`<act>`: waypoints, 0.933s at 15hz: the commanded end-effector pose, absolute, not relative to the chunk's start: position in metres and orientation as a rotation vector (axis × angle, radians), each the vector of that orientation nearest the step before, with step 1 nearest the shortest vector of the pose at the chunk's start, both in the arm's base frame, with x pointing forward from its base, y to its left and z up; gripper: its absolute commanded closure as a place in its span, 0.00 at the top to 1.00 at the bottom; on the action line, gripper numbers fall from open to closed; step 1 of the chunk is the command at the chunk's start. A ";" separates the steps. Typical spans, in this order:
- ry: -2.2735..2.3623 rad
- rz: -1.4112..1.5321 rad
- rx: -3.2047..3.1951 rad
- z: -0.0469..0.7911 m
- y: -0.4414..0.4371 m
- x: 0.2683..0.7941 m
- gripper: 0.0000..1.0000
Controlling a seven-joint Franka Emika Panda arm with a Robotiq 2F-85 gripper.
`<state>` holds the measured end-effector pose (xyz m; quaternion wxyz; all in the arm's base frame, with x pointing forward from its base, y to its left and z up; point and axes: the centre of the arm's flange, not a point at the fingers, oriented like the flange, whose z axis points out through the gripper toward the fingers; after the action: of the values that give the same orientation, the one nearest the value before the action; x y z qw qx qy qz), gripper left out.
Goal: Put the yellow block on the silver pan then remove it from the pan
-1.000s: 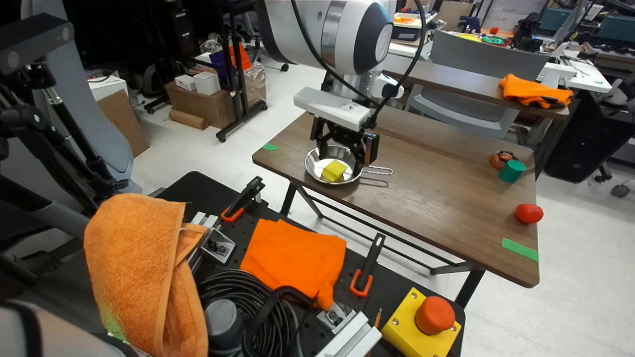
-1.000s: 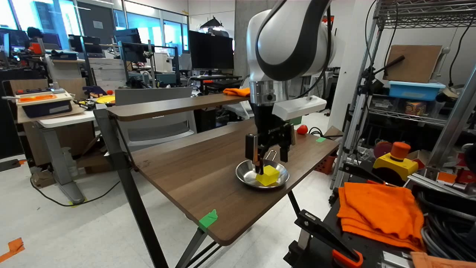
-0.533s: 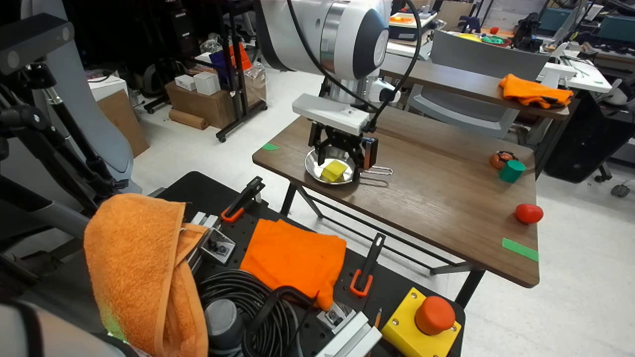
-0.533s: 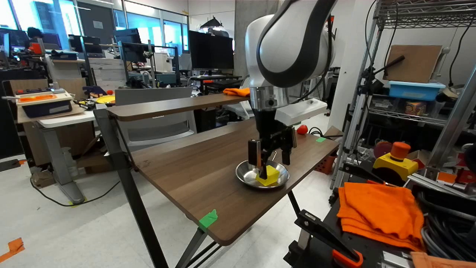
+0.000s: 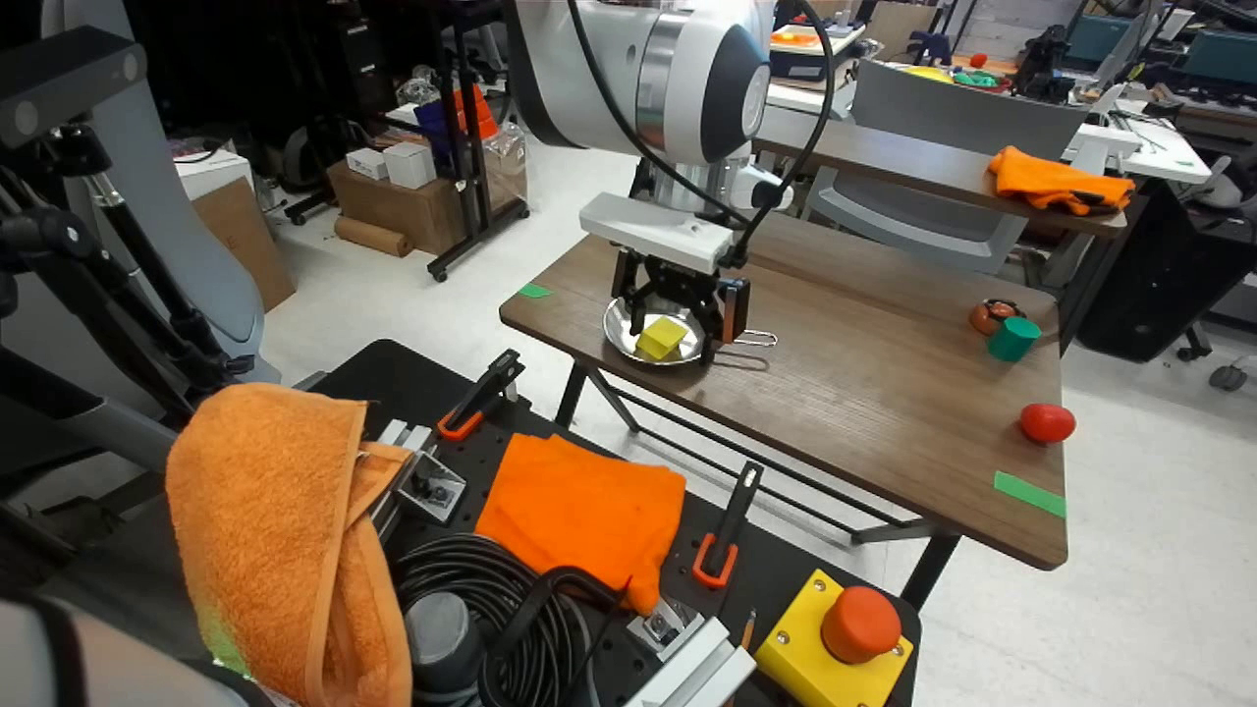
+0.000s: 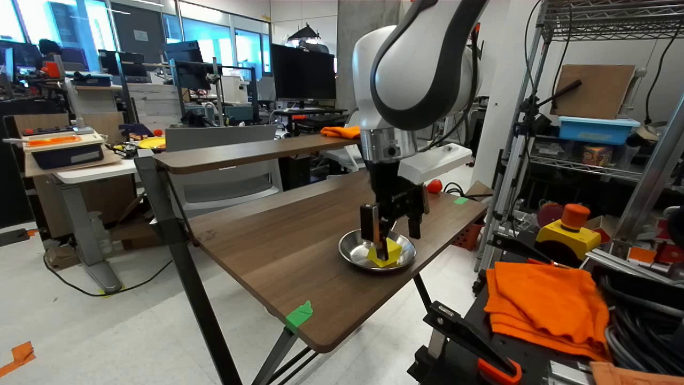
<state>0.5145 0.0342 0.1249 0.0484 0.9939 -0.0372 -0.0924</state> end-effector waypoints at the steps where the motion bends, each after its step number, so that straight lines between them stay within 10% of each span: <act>1: -0.110 -0.268 3.019 0.125 0.035 0.519 1.00; 14: 0.093 -0.186 3.157 0.132 0.055 0.523 1.00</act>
<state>0.5223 0.0584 0.1308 -0.0007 0.9978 0.0227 -0.0628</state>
